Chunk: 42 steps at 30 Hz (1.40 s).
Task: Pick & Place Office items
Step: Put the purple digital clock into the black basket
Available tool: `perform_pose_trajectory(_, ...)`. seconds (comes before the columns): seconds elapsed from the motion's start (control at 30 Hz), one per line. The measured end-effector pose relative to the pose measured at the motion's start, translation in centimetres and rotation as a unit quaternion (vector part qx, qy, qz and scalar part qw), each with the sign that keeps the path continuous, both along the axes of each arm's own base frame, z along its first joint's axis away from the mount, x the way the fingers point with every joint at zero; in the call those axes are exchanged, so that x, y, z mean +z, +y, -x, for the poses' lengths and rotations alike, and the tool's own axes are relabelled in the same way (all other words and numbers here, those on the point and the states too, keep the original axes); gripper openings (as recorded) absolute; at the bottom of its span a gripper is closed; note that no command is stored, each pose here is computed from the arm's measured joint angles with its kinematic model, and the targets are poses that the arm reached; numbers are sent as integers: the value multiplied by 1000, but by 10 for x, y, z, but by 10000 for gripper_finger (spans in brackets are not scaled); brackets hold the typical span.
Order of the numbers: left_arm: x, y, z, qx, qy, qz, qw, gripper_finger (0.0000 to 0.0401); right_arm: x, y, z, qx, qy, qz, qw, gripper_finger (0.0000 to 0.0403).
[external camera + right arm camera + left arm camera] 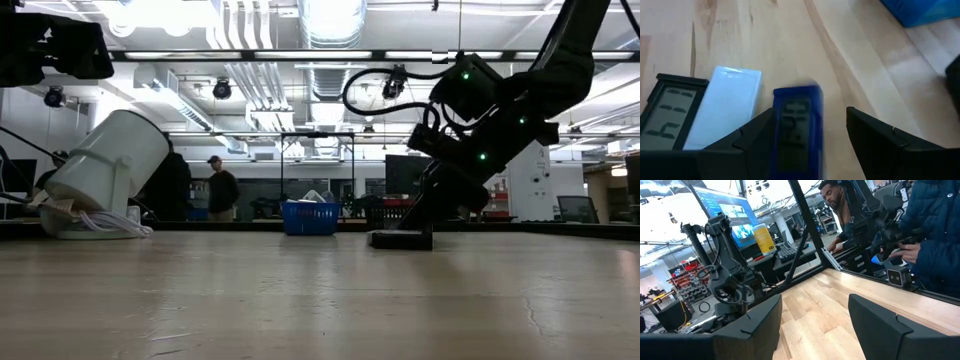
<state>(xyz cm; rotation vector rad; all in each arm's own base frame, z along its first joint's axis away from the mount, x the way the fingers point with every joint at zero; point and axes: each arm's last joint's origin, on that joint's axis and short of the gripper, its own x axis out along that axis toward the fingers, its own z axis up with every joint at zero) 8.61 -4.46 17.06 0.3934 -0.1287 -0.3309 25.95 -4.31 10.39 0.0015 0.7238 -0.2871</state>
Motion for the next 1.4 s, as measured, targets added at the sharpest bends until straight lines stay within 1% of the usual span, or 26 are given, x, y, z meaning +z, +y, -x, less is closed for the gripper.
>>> perform_pose_trajectory(0.07, 0, 0, 0, 0, 0, 0, 1000, 234, -5, 0, 1, -1, 11, -2, 1000, 236)
perform_pose_trajectory(0.23, 0, 0, 0, 0, 0, 0, 1000, 234, -9, 0, -1, -4, 10, -3, 1000, 237)
perform_pose_trajectory(0.93, 0, 0, 0, 0, 0, 0, 1000, 234, -9, 0, -1, 1, 11, 2, 1000, 227)
perform_pose_trajectory(1.07, 0, 0, 0, 0, 0, 0, 1000, 234, -9, 0, -1, 1, 11, 2, 1000, 216)
perform_pose_trajectory(1.4, 0, 0, 0, 0, 0, 0, 1000, 234, -9, 0, -1, 4, 12, 4, 1000, 176)
